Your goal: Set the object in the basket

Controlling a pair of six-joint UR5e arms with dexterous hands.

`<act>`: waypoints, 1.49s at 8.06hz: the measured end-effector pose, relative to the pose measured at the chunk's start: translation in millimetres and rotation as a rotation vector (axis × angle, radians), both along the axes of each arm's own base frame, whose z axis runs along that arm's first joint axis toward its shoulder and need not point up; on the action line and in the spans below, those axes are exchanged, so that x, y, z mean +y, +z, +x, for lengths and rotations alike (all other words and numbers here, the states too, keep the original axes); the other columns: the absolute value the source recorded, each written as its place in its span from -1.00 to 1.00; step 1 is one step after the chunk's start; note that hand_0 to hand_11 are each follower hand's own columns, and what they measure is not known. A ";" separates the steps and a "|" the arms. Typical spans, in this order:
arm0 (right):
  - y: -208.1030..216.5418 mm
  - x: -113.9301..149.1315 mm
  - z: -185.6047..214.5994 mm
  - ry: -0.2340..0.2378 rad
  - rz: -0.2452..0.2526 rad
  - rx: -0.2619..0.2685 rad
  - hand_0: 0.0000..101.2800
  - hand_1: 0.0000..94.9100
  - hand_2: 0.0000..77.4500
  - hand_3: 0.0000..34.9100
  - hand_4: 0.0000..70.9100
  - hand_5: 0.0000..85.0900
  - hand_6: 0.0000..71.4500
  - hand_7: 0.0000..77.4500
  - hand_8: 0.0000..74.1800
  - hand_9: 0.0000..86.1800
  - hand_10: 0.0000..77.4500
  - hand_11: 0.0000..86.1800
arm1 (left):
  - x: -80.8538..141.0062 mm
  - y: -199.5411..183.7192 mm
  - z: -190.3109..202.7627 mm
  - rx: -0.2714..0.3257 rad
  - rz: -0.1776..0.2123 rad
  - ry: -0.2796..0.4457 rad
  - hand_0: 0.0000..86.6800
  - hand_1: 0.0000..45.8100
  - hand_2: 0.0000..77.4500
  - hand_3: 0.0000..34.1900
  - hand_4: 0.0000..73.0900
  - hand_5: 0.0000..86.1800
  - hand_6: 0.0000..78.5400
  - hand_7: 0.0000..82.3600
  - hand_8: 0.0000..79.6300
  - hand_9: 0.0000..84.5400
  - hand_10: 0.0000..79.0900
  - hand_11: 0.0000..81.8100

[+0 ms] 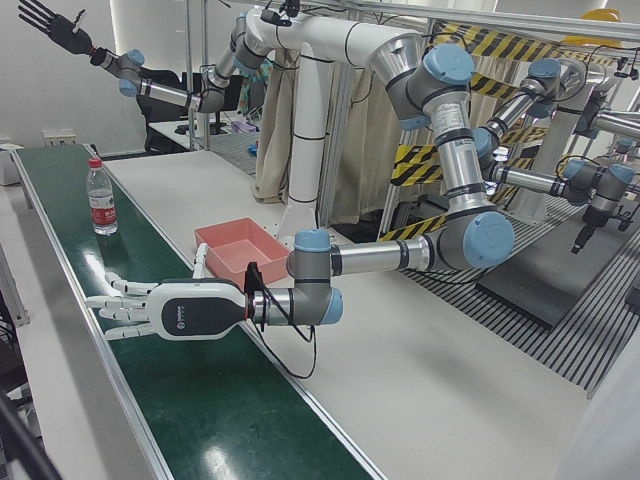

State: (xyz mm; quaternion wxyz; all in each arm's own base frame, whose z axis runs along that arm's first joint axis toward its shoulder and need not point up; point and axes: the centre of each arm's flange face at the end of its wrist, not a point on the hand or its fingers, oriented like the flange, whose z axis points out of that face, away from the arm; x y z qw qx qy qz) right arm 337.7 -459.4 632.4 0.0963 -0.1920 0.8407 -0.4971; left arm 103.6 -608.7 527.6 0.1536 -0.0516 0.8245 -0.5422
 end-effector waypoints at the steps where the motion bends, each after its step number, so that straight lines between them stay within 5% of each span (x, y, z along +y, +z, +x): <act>1: 0.1 0.0 -0.1 0.000 0.000 0.000 -0.99 -1.00 -0.99 -0.99 -0.98 -1.00 -1.00 -0.99 -1.00 -1.00 -1.00 -1.00 | 0.0 -0.1 0.0 0.000 0.000 0.000 0.15 -0.95 -0.99 -0.42 -0.81 -0.38 -0.89 -0.89 -0.71 -0.72 -0.92 -0.85; 12: 0.2 0.0 -0.1 0.000 0.000 0.000 -0.99 -1.00 -0.99 -0.99 -0.98 -1.00 -1.00 -0.99 -1.00 -1.00 -1.00 -1.00 | 0.0 -0.2 1.1 0.000 0.002 0.001 0.15 -0.95 -0.99 -0.39 -0.81 -0.38 -0.88 -0.91 -0.69 -0.70 -0.92 -0.85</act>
